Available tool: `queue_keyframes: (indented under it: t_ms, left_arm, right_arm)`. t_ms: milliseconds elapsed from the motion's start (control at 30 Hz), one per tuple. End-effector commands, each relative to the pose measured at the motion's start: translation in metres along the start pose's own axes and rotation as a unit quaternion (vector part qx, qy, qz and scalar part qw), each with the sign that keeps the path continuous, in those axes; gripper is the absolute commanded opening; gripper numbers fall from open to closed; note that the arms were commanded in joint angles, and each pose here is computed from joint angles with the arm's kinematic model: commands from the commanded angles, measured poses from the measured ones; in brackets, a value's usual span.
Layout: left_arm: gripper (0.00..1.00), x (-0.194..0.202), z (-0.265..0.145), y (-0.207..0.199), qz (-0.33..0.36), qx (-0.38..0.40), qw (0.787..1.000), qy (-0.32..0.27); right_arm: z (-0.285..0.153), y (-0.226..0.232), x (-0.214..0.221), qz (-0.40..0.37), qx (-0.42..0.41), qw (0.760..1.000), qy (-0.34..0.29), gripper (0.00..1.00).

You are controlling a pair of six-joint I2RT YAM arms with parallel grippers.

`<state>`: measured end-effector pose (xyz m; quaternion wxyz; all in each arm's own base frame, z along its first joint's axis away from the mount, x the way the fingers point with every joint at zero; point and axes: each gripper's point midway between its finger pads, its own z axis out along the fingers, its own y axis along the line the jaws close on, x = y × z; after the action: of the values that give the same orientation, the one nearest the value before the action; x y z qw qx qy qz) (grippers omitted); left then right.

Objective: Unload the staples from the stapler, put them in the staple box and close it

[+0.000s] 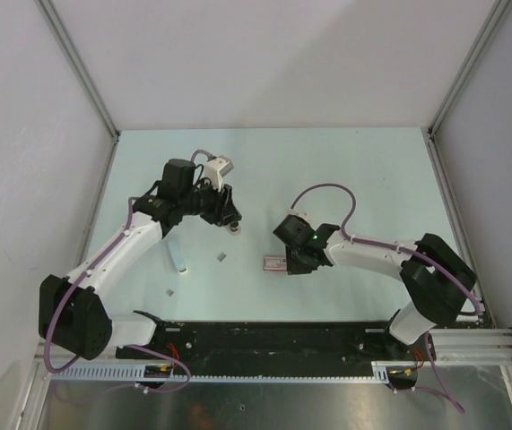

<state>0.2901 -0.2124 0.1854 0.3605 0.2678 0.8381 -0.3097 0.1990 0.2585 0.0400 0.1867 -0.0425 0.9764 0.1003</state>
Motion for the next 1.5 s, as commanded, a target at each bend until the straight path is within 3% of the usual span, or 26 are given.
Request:
queue_keyframes:
  t_ms: [0,667,1000,1167,1467]
  left_arm:
    - [0.45,0.0,0.0,-0.001,0.033,0.005,0.999,-0.001]
    - [0.45,-0.003,-0.002,-0.007,0.03,0.017,0.999,-0.006]
    - [0.45,-0.002,-0.003,-0.01,0.027,0.022,0.999,-0.005]
    - [0.45,-0.003,-0.004,-0.012,0.027,0.026,0.999,-0.007]
    - [0.46,0.0,-0.004,-0.013,0.025,0.029,0.999,-0.004]
  right_arm:
    - [0.003,0.011,-0.013,-0.001,-0.002,1.0,-0.011,0.09]
    - [0.015,0.003,-0.017,0.005,0.019,1.0,-0.013,0.14]
    - [0.018,0.002,-0.021,0.001,0.026,1.0,-0.014,0.26]
    - [0.019,0.001,-0.022,0.001,0.029,1.0,-0.011,0.37]
    - [-0.005,0.009,-0.027,0.004,0.009,1.0,-0.03,0.38]
